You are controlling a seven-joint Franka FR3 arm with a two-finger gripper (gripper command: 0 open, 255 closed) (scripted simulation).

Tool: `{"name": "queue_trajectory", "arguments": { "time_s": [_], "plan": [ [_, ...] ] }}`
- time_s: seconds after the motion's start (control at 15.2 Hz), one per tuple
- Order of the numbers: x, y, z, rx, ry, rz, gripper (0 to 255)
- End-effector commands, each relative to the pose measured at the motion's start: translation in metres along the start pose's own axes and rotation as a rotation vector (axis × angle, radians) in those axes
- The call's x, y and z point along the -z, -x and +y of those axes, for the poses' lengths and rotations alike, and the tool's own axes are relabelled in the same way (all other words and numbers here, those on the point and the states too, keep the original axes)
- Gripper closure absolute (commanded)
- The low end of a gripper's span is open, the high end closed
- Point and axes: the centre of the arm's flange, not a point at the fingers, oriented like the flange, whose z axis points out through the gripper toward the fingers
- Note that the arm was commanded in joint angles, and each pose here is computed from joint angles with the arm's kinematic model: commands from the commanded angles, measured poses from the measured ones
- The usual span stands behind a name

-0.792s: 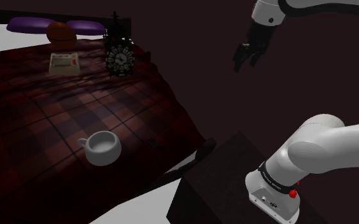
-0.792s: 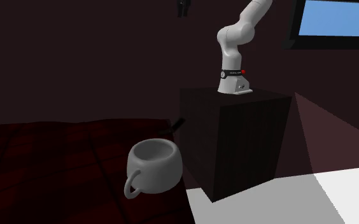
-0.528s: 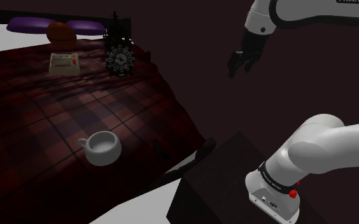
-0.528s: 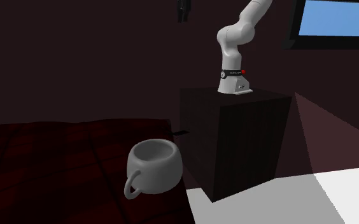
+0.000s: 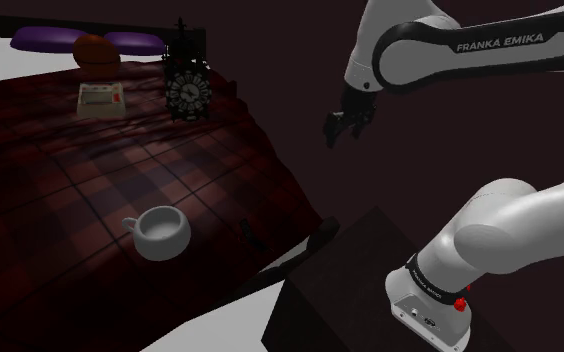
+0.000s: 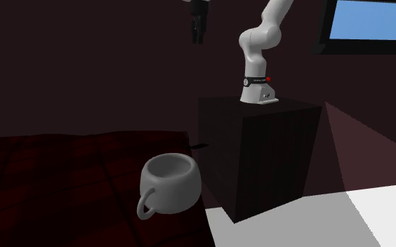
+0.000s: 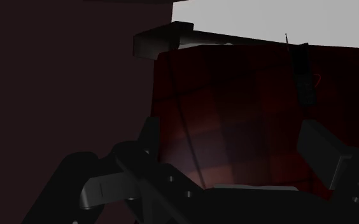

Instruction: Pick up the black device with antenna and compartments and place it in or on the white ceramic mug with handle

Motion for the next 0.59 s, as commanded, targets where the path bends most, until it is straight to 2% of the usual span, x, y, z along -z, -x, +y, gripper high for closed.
{"name": "queue_trajectory", "arguments": {
  "time_s": [0.0, 0.53],
  "plan": [
    [-0.023, -0.005, -0.016, -0.004, -0.007, -0.002, 0],
    [-0.108, -0.029, -0.071, -0.017, -0.031, -0.015, 0]
  ]
}}
